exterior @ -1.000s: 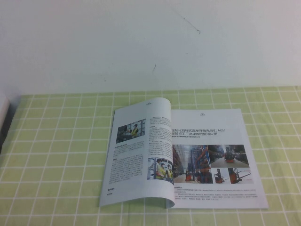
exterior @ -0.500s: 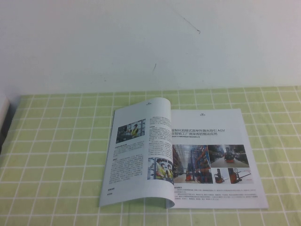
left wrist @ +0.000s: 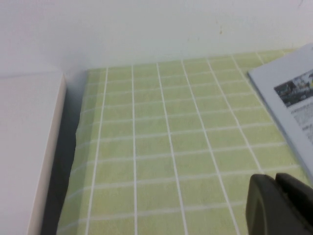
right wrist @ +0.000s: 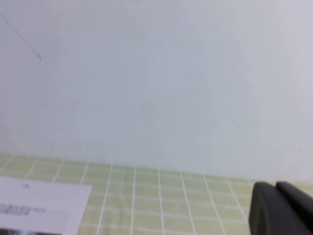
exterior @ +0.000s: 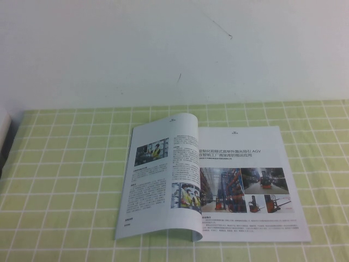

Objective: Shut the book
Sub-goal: 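Close the open booklet and leave it lying on the table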

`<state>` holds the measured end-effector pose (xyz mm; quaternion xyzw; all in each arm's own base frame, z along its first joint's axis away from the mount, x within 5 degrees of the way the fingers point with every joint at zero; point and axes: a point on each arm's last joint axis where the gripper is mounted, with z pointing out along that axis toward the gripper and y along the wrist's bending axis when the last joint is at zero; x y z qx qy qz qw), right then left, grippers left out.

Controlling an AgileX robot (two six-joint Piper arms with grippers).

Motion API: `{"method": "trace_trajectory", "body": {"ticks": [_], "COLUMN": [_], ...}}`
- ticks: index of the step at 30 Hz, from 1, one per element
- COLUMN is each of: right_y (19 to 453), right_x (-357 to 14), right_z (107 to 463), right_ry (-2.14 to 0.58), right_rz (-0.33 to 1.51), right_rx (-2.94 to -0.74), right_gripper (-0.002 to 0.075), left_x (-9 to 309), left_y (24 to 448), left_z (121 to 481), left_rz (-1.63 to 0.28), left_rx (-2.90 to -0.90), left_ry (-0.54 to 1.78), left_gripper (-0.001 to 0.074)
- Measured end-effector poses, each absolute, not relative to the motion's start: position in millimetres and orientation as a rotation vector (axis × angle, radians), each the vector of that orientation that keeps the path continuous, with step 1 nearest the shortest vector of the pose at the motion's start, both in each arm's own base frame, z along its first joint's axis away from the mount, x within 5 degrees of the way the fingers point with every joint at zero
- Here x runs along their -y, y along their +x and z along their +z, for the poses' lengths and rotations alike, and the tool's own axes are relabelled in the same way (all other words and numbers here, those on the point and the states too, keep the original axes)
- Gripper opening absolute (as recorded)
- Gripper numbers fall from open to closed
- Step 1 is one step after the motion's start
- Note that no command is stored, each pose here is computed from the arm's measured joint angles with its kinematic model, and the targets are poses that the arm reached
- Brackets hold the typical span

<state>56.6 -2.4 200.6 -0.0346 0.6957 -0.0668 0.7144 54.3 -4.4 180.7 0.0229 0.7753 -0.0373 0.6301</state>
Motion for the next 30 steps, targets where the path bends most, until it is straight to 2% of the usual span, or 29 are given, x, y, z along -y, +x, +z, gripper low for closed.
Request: {"method": "trace_trajectory", "body": {"ticks": [4, 11, 17, 25, 30], "right_y": [56, 50, 44, 43, 43], "right_x": [3, 4, 5, 6, 2], "right_z": [210, 231, 244, 246, 260], "right_ry": [-0.057, -0.019, 0.006, 0.017, -0.070], "right_rz": [-0.148, -0.152, -0.144, -0.140, -0.191], "right_rx": [-1.438, -1.194, -1.042, -1.014, -1.139], "right_gripper": [-0.0002, -0.0002, -0.0002, -0.0002, -0.0002], "left_x": [5, 7, 7, 5, -5], "left_y": [56, 48, 35, 30, 36], "left_z": [198, 237, 257, 263, 262], "left_rz": [-0.096, -0.121, -0.134, -0.145, -0.224], "left_rx": [-1.589, -1.140, -0.874, -0.794, -0.901], "left_ry": [0.056, 0.062, 0.065, 0.048, -0.127], "left_gripper": [-0.0001, -0.0002, -0.0002, -0.0002, -0.0002]}}
